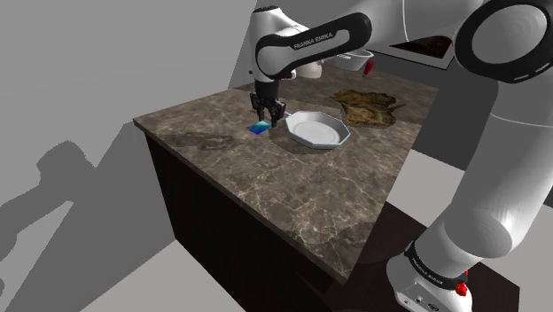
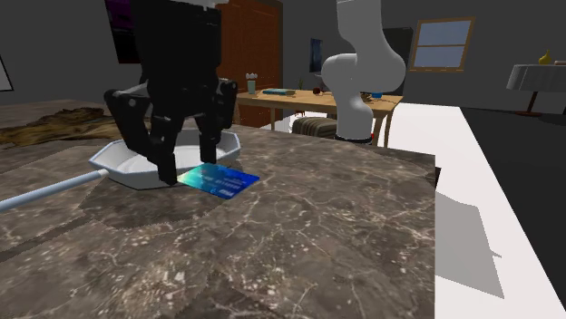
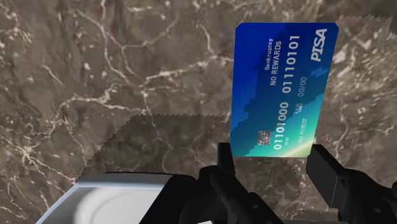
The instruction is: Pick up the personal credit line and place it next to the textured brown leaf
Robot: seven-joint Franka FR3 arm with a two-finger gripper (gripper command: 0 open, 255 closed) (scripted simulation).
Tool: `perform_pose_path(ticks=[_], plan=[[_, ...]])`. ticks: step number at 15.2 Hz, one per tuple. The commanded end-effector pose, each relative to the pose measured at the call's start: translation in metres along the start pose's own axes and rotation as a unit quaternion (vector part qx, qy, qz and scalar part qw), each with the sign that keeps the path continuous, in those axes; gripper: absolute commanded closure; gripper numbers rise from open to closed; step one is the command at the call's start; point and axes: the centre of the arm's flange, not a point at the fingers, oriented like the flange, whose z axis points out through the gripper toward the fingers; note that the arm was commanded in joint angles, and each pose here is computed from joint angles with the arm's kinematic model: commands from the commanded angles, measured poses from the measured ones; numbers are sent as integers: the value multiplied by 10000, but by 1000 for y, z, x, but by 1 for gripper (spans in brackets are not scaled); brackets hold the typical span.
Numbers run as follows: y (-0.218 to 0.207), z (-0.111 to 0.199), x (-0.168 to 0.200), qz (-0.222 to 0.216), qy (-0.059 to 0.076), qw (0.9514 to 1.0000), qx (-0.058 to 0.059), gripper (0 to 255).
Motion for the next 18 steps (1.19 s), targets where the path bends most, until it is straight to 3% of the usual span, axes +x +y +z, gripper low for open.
perform_pose_path(ticks=[1,6,18], plan=[[0,-10,1,-1,-1,10000,-3,255],[1,-36,5,-1,-1,10000,-3,255],[105,-16,122,-1,-1,10000,-3,255]])
